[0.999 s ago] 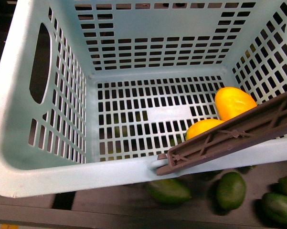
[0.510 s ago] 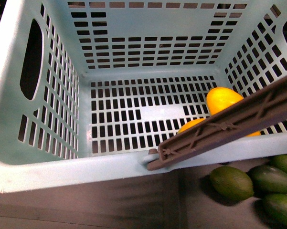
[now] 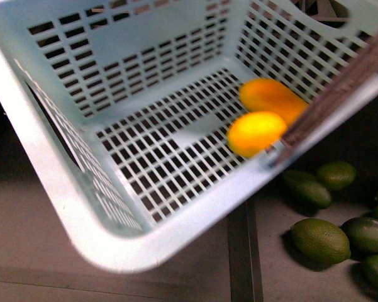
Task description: Pick lemon and mango into basket
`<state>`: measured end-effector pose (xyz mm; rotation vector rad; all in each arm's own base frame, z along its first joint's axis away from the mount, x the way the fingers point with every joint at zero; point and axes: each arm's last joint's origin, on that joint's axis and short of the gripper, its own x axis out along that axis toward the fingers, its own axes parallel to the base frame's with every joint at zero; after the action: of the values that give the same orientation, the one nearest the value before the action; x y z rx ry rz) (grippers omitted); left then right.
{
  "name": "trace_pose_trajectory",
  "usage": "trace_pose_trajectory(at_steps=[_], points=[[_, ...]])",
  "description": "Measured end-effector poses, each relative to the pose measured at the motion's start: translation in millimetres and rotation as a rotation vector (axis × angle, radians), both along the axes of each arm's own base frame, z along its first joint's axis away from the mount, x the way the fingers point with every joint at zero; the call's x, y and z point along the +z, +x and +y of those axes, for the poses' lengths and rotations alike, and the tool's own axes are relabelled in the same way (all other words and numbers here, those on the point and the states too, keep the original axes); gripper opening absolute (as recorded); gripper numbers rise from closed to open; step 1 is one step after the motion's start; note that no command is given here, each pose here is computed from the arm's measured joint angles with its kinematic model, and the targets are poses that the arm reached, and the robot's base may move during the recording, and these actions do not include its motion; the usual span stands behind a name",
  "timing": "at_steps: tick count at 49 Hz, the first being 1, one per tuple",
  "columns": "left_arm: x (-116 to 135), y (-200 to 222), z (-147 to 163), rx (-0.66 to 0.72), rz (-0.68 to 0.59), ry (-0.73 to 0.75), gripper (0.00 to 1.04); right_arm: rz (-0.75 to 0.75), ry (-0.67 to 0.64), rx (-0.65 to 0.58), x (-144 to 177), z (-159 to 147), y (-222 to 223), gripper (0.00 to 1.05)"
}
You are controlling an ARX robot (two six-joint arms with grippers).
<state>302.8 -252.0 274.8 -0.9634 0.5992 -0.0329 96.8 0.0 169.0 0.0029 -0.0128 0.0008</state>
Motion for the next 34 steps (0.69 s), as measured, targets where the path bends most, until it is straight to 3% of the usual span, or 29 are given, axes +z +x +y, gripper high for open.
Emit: trace_pose_trajectory(at_steps=[9,17,34], points=[[-20.6,56.4,27.4,0.211,0.009,-0.026,0.05,0.0,0.0,-0.001,0.0,0.0,0.0,0.96],[-57.3,94.9,58.7,0.425,0.076,-0.125,0.05,0.0,0.0,-0.001,0.0,0.0,0.0,0.96],[-96.7,134.7,97.7,0.45,0.121,-0.173,0.05,0.0,0.0,-0.001,0.0,0.0,0.0,0.96]])
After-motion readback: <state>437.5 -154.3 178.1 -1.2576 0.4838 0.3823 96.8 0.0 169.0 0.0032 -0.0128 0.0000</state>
